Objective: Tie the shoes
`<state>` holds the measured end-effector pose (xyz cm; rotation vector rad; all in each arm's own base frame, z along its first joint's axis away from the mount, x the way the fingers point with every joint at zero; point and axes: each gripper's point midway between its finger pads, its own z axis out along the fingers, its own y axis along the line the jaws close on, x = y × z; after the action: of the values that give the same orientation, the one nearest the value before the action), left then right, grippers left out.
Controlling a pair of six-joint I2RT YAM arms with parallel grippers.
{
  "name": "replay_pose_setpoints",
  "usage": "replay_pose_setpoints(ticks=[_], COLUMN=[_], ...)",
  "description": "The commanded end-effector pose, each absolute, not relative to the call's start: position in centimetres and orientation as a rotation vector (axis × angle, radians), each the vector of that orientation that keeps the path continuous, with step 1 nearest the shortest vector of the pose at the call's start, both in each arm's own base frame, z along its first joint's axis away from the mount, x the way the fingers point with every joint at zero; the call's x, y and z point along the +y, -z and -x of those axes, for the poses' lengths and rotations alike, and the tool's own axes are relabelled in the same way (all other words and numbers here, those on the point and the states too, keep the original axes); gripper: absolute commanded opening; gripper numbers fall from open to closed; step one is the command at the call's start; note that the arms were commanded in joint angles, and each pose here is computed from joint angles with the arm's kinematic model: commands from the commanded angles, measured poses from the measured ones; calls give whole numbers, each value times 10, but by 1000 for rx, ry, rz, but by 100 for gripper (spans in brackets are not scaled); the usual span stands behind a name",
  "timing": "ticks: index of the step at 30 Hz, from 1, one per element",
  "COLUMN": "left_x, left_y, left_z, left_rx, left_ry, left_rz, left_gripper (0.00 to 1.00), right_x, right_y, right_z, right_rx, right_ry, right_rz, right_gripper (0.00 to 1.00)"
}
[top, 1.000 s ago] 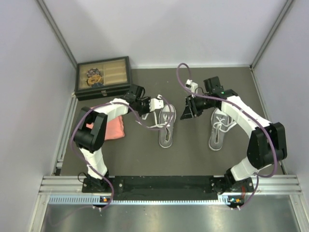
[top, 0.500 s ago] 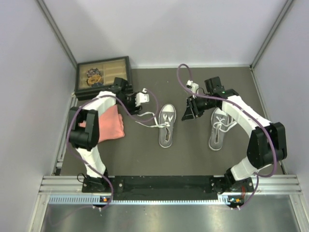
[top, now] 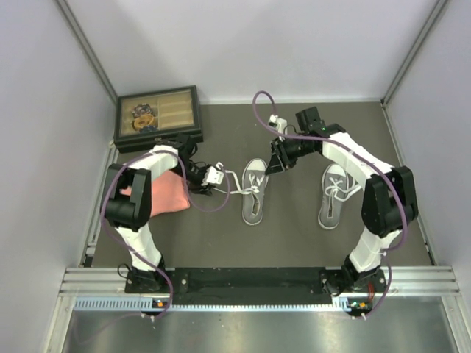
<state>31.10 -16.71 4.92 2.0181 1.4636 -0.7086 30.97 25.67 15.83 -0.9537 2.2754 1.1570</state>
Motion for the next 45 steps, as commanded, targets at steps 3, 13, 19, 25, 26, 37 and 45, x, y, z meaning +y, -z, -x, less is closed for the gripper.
replay_pose_setpoints(ticks=[3, 13, 19, 25, 26, 37, 45], left_x=[-183, -193, -189, -196, -201, -232, -240], left_y=[-42, -26, -11, -35, -46, -110, -120], left_z=[-327, -341, -332, -312, -305, -279, -272], left_rx=[1377, 1369, 1375, 1388, 1422, 1645, 1635], left_ry=[677, 578, 610, 709, 757, 992, 968], left_rz=[-2078, -2108, -2206, -2134, -2065, -1484, -1396], left_gripper=[41, 40, 18, 0, 0, 0, 0], right_x=[269, 268, 268, 272, 276, 301, 316], right_y=[-169, -161, -160, -158, -158, -145, -124], right_z=[-321, -320, -325, -323, -320, -300, -299], right_rx=[2193, 2209, 2194, 2151, 2137, 2018, 2013], right_ry=[-1160, -1154, -1130, -1077, -1071, -1041, -1002], right_rz=[1021, 1057, 1079, 1194, 1226, 1455, 1526], right_gripper=[34, 33, 32, 32, 32, 34, 37])
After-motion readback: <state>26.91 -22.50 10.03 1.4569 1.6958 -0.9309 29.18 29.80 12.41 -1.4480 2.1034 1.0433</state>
